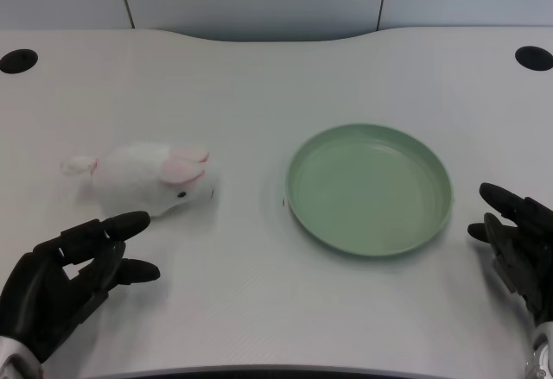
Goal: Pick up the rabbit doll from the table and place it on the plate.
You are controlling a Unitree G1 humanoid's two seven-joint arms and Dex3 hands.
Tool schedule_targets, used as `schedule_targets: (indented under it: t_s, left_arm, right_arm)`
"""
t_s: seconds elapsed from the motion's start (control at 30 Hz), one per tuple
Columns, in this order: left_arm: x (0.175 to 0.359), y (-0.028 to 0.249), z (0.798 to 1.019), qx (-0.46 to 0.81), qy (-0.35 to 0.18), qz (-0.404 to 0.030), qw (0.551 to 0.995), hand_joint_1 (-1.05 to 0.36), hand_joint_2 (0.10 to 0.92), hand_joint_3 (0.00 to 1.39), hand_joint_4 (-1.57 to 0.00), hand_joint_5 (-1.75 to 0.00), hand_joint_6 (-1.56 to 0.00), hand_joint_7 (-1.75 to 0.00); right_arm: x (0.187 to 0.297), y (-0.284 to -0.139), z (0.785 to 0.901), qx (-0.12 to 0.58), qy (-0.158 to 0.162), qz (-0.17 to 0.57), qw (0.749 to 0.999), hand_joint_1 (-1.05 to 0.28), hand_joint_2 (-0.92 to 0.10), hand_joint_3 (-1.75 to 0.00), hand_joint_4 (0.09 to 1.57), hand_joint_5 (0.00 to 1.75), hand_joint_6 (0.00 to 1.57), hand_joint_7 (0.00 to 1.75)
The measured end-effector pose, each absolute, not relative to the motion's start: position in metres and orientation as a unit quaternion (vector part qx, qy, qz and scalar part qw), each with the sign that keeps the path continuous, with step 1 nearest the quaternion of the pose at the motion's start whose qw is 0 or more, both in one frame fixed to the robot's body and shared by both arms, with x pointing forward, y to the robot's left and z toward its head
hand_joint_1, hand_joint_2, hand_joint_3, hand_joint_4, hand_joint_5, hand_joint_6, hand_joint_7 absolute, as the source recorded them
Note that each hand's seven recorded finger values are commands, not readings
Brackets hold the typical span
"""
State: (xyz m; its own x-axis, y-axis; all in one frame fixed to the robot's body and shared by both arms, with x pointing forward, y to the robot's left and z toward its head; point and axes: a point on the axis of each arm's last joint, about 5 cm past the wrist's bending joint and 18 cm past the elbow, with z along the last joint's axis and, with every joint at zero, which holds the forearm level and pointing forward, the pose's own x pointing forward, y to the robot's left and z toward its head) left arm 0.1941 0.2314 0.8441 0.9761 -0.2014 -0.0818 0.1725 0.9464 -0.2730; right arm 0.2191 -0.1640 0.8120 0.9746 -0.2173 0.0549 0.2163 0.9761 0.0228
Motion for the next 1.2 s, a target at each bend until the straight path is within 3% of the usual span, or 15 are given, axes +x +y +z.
schedule_targets:
  t_s: [0.3, 0.83, 0.97, 1.07, 1.2]
  left_arm:
    - [0.189, 0.231, 0.841, -0.137, 0.062, -0.093, 0.984, -0.62, 0.921, 0.37, -0.59, -1.00, -0.89, 0.00]
    - [0.191, 0.232, 0.844, -0.121, 0.051, -0.095, 0.987, -0.66, 0.921, 0.30, -0.60, -1.04, -0.92, -0.01]
    - [0.200, 0.239, 0.860, -0.023, 0.025, -0.122, 0.992, -0.68, 0.921, 0.33, -0.54, -1.00, -0.85, 0.00]
    - [0.212, 0.250, 0.884, 0.086, -0.003, -0.163, 0.983, -0.68, 0.921, 0.18, -0.51, -0.83, -0.72, 0.00]
    - [0.232, 0.257, 0.922, 0.242, -0.054, -0.198, 0.948, -0.71, 0.921, 0.11, -0.43, -0.70, -0.61, 0.00]
  right_arm:
    - [0.220, -0.163, 0.812, 0.008, -0.024, -0.112, 0.993, -0.33, -0.92, -0.30, 0.67, 0.83, 0.94, 0.01]
    - [0.221, -0.161, 0.812, 0.003, -0.023, -0.111, 0.994, -0.33, -0.92, -0.29, 0.65, 0.82, 0.93, 0.00]
    - [0.221, -0.159, 0.813, -0.006, -0.025, -0.106, 0.994, -0.34, -0.92, -0.30, 0.65, 0.82, 0.92, 0.00]
    - [0.222, -0.158, 0.813, -0.008, -0.026, -0.106, 0.994, -0.35, -0.92, -0.30, 0.63, 0.80, 0.91, 0.00]
    - [0.222, -0.157, 0.813, -0.007, -0.023, -0.107, 0.994, -0.34, -0.92, -0.31, 0.62, 0.80, 0.91, 0.00]
